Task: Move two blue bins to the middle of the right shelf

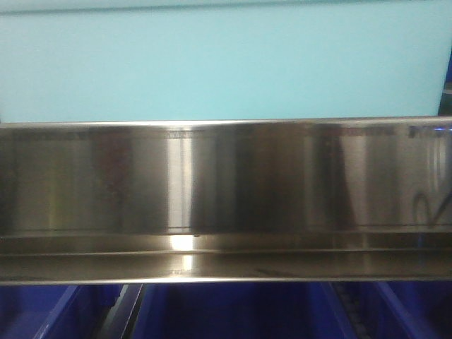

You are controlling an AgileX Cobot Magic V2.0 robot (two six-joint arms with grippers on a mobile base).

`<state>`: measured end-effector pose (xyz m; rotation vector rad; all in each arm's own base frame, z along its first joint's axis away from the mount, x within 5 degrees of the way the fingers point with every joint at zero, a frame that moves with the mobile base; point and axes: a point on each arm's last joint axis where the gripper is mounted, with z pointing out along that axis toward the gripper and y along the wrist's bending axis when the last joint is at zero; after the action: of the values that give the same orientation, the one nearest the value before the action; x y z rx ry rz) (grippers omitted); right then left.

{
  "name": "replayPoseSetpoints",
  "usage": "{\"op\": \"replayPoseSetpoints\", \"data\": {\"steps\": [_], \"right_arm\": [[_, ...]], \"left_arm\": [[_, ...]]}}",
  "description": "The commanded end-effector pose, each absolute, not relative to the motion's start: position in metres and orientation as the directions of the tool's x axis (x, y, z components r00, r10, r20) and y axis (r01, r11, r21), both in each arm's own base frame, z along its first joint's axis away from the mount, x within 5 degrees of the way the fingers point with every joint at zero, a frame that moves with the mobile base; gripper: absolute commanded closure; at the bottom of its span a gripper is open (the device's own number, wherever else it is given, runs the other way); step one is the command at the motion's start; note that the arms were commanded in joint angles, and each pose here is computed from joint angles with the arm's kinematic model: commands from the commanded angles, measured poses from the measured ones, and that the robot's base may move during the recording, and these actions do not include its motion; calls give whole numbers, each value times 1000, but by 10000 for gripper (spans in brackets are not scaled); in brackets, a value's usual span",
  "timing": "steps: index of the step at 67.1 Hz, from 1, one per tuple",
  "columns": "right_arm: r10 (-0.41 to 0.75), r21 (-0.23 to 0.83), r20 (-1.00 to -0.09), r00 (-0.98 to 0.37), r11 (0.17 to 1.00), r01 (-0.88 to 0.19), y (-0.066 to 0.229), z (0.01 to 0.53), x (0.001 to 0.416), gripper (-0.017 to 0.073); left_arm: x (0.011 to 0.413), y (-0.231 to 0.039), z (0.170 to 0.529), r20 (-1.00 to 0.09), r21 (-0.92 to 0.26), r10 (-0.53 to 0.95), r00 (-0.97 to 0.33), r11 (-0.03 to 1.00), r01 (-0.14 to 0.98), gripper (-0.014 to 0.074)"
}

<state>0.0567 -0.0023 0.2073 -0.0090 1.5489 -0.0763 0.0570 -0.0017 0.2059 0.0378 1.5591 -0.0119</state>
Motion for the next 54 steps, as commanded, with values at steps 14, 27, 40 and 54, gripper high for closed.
{"op": "replayPoseSetpoints", "data": {"steps": [14,27,40,54], "right_arm": [[-62,-60,-997,42,997,41,-2,209,56,725],[-62,-60,-997,42,997,41,-2,209,56,725],[-62,-60,-997,42,997,41,-2,209,56,725],[-63,-60,-995,76,997,43,-2,212,56,725]], "left_arm": [[56,-2,208,-999,10,9,34,999,31,704],[56,-2,208,-999,10,9,34,999,31,704],[56,-2,209,-999,15,14,39,999,31,704],[56,-2,211,-998,15,13,65,999,32,704]]}}
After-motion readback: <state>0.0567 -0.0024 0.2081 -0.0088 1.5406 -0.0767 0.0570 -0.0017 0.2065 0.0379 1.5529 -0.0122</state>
